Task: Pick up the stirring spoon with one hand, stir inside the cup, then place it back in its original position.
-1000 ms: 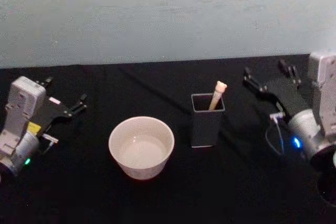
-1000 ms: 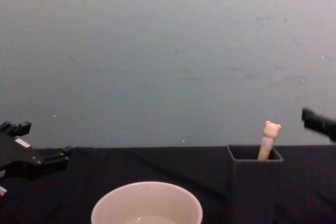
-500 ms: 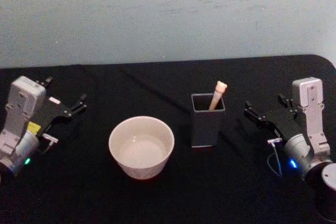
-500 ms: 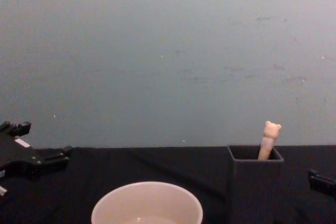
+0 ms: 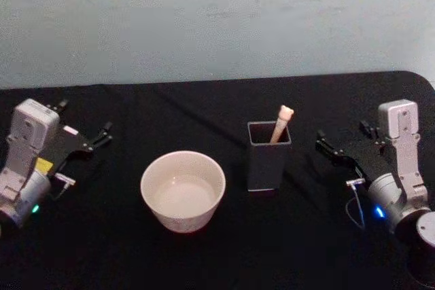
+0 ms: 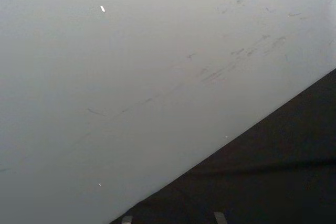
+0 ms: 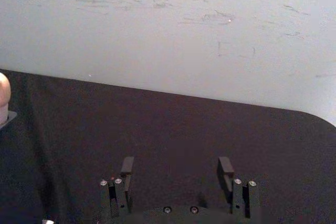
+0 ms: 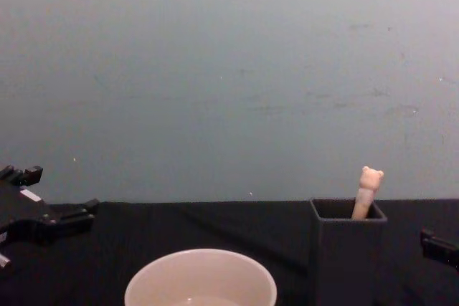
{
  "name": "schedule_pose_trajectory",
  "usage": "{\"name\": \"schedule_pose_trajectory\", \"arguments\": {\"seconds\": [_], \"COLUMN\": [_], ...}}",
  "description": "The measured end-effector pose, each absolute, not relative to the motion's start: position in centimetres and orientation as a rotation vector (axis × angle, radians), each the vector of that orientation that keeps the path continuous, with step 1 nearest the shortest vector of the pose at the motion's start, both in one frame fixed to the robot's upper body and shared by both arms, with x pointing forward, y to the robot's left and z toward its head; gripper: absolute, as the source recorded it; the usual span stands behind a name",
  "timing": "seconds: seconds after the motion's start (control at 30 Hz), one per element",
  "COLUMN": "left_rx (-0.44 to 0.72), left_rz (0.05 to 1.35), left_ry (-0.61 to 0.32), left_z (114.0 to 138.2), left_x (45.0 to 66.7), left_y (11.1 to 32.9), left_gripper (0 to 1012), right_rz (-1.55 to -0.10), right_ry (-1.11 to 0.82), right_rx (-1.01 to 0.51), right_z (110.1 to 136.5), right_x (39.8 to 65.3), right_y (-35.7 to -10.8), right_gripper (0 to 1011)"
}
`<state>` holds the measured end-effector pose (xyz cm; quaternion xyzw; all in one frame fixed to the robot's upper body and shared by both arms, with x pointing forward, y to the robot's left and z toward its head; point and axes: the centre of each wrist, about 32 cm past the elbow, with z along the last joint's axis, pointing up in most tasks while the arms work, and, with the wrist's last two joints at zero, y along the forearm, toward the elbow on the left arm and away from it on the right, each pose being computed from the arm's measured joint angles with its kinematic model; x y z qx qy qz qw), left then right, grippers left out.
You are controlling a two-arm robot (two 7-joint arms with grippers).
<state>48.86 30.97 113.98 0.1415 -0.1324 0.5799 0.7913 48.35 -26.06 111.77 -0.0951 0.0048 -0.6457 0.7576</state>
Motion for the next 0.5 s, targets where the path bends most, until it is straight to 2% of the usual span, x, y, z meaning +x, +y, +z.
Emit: {"name": "schedule_pose_trajectory", "arguments": {"seconds": [0.5], "left_rx": [0.304], "left_rz": [1.248], "left_ry": [-0.285], "left_z": [113.98], "left_x": [48.86], "left_y": [30.97], "left_gripper": [1001], "right_rz": [-1.406], "right_ry": [0.009], "right_rx": [-0.205], "right_z": [111.82], "right_x": [48.31], "right_y": [-26.03], "right_gripper": [1003]}}
